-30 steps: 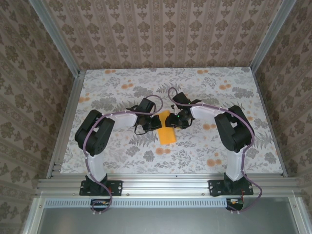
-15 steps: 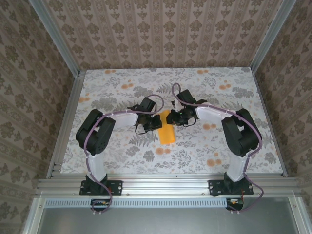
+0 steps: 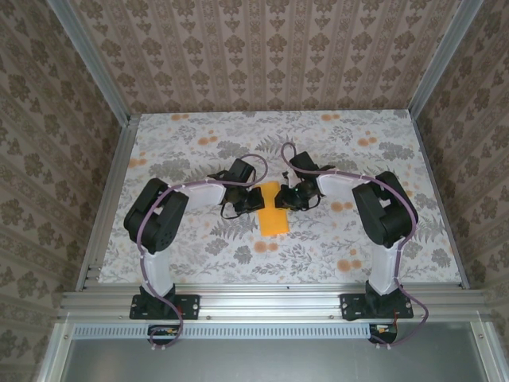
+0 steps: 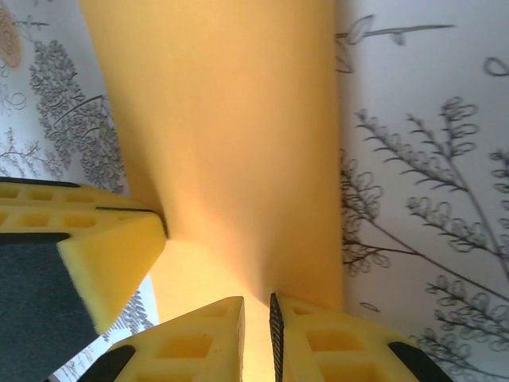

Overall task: Fold a paper plane with a square sheet of paper (pick it up from the middle)
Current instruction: Fold the square sheet of paper in half at the center of the table.

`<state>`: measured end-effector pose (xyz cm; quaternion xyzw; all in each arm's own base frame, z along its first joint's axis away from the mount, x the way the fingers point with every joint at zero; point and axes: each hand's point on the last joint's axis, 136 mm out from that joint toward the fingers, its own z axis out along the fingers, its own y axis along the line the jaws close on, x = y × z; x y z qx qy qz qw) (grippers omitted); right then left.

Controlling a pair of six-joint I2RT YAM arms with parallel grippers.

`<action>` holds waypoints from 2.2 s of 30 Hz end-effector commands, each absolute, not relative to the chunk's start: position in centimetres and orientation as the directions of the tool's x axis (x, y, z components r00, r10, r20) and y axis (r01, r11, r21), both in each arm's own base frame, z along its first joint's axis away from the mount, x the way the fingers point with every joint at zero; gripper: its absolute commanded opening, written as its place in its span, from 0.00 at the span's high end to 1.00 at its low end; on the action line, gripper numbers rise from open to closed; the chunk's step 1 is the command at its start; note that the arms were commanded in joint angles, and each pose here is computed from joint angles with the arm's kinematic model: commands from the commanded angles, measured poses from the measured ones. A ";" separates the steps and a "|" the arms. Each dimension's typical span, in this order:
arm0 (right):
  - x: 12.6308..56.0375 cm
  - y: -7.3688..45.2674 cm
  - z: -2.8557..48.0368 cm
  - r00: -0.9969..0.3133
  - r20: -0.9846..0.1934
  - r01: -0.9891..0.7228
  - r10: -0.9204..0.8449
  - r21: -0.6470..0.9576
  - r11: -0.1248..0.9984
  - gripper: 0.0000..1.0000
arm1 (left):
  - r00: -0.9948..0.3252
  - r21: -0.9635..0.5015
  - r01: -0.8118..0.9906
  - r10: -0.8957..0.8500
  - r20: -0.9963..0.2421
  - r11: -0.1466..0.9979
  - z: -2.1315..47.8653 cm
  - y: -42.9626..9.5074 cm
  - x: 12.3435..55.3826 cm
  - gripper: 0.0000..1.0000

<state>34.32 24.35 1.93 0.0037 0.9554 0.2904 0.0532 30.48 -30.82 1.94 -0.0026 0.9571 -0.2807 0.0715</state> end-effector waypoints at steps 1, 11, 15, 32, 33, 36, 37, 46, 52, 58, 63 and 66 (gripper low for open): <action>33.8 23.4 -0.1 -0.997 -0.064 0.011 0.054 0.539 0.842 0.81 | -0.998 -0.441 0.007 -0.024 -0.064 0.897 -1.3 -29.2 28.8 0.91; 33.8 24.7 4.0 -0.993 -0.116 -0.045 0.038 0.635 0.771 0.81 | -0.998 -0.437 0.005 -0.020 -0.053 0.899 -1.7 -29.2 28.6 0.91; 31.9 24.5 2.9 -0.998 -0.058 -0.017 0.028 0.648 0.761 0.81 | -0.998 -0.435 0.004 -0.022 -0.053 0.900 -1.8 -29.2 28.7 0.91; 27.8 23.9 1.5 -0.999 0.019 0.042 0.040 0.691 0.721 0.81 | -0.998 -0.429 0.002 -0.024 -0.053 0.903 -1.9 -29.1 28.7 0.91; 27.3 23.7 0.8 -0.998 0.039 0.056 0.040 0.682 0.730 0.81 | -0.998 -0.430 0.003 -0.023 -0.055 0.903 -1.9 -29.2 28.7 0.91; 26.8 22.9 -0.5 -0.996 0.066 0.084 0.054 0.641 0.763 0.81 | -0.998 -0.428 0.002 -0.023 -0.053 0.904 -1.9 -29.1 28.7 0.91; 26.9 23.0 -0.2 -0.997 0.055 0.077 0.054 0.644 0.761 0.81 | -0.998 -0.429 0.003 -0.023 -0.055 0.904 -1.9 -29.2 28.7 0.91; 28.1 26.1 5.0 -0.996 -0.071 -0.012 0.053 0.702 0.712 0.80 | -0.998 -0.426 0.002 -0.023 -0.053 0.905 -2.0 -29.2 28.4 0.92; 27.0 25.9 2.2 -0.997 -0.027 0.031 0.065 0.668 0.743 0.81 | -0.998 -0.427 0.004 -0.022 -0.055 0.904 -1.9 -29.3 28.4 0.91; 26.0 24.7 -0.2 -0.996 0.021 0.077 0.082 0.624 0.778 0.81 | -0.998 -0.425 0.008 -0.017 -0.055 0.905 -1.9 -29.2 28.4 0.91; 25.8 24.6 0.3 -0.997 0.019 0.075 0.081 0.630 0.773 0.81 | -0.998 -0.425 0.009 -0.017 -0.057 0.905 -2.0 -29.2 28.4 0.92; 26.2 25.3 2.4 -0.997 -0.021 0.040 0.073 0.674 0.738 0.80 | -0.998 -0.426 0.008 -0.018 -0.058 0.905 -1.9 -29.3 28.5 0.92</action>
